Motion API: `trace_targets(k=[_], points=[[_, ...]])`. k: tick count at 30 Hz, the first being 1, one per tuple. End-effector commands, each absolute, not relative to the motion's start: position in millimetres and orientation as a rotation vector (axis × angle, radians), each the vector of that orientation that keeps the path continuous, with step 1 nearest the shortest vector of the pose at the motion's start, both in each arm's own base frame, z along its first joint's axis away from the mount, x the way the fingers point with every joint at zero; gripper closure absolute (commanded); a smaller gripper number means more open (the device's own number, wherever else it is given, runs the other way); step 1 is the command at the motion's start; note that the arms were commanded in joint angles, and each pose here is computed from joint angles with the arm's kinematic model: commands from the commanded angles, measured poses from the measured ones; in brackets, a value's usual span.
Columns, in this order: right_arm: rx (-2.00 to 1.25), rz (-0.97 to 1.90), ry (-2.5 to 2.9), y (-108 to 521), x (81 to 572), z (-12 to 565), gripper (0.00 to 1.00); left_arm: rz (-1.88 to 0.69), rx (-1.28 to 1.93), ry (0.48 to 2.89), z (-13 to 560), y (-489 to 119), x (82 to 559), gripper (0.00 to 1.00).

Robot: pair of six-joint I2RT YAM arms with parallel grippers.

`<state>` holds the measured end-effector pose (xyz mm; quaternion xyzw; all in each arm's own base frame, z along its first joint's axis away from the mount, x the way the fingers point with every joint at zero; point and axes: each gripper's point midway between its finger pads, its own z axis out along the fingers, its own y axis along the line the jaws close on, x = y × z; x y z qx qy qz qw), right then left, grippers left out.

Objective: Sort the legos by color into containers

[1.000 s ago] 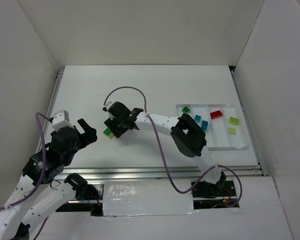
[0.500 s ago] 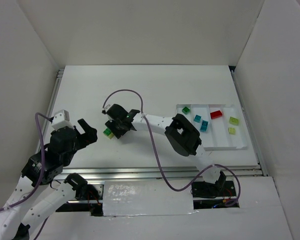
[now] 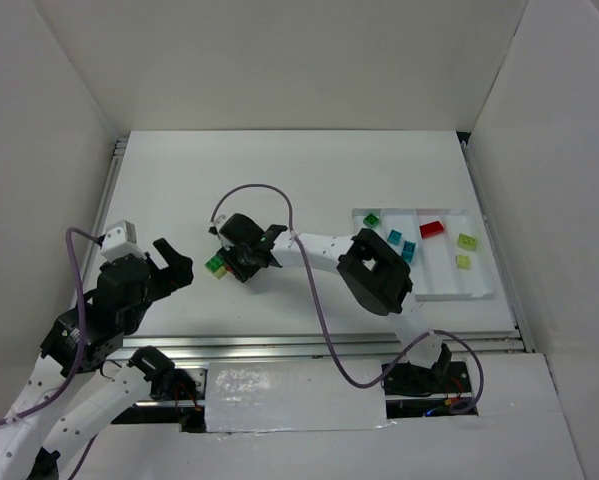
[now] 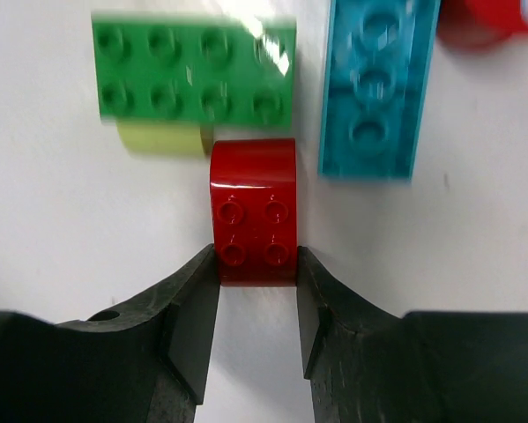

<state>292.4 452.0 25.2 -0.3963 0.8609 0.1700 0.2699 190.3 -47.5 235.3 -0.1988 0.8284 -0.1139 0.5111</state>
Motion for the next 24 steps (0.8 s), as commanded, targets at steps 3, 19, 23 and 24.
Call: trace_targets(k=[3,19,23,24], points=[[-0.976,0.486,2.235,438,281,88,1.00,-0.302,-0.471,1.957,243,-50,193,0.01],[-0.161,0.211,2.395,192,332,133,1.00,-0.317,-0.471,1.951,244,-51,192,0.01],[0.350,0.137,2.374,63,364,129,1.00,-0.326,-0.458,1.952,244,-53,193,0.00],[0.459,0.142,2.355,49,367,128,1.00,-0.327,-0.460,1.951,245,-53,193,0.00]])
